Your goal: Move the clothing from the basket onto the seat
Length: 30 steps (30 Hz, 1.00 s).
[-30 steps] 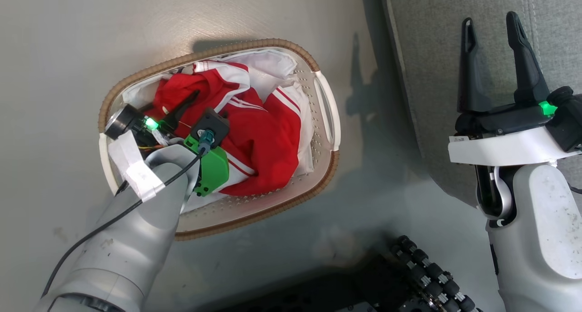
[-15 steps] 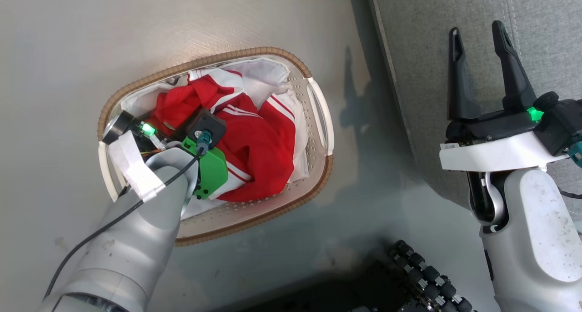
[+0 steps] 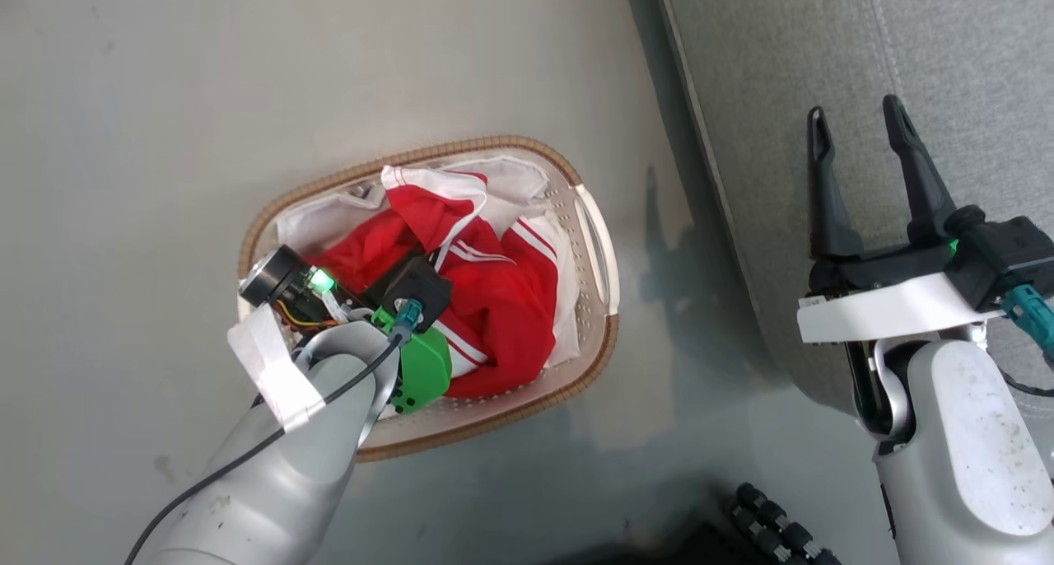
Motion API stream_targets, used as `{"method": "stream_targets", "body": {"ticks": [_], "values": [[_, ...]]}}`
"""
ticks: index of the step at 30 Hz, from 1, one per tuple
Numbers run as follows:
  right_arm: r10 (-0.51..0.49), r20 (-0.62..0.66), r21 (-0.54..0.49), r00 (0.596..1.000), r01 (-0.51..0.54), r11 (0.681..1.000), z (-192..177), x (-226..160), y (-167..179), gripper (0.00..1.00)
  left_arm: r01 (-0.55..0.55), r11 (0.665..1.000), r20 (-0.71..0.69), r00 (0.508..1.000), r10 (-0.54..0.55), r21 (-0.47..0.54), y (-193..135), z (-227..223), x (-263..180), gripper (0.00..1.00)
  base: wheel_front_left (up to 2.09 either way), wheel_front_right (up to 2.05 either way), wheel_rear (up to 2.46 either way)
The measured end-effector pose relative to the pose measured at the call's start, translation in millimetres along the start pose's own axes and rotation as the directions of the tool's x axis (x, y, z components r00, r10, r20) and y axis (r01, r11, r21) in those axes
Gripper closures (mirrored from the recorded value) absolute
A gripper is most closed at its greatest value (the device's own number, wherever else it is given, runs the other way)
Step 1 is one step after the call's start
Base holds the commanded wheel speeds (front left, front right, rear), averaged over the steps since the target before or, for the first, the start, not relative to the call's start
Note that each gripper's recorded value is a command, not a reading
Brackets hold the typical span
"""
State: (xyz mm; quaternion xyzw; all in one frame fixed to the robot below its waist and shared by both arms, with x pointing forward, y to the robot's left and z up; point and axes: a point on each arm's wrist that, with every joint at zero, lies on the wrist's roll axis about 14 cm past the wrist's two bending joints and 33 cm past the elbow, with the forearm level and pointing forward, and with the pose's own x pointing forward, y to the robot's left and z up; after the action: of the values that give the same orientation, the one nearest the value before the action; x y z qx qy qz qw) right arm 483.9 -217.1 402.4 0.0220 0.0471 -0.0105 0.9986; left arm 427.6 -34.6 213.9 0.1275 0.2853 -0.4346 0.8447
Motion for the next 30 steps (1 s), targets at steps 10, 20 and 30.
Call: {"method": "stream_targets", "body": {"ticks": [10,20,30], "values": [[0.021,0.013,-0.021,1.000,-0.020,1.000,21.2,-30.8,10.7,0.00,-0.099,0.991,0.153,0.985,0.084,0.094,27.9,63.3,-50.6,1.00,0.00,0.00,0.00],[0.048,0.052,-0.015,0.997,-0.047,0.999,47.7,-73.1,23.4,0.00,-0.233,0.938,0.297,0.943,0.153,0.258,57.3,135.7,-118.8,1.00,0.00,0.00,0.00],[0.092,0.133,-0.016,0.987,-0.091,0.996,78.5,-108.3,39.5,0.00,-0.401,0.848,0.461,0.860,0.218,0.347,74.7,246.0,-191.6,1.00,0.00,0.00,0.00]]}}
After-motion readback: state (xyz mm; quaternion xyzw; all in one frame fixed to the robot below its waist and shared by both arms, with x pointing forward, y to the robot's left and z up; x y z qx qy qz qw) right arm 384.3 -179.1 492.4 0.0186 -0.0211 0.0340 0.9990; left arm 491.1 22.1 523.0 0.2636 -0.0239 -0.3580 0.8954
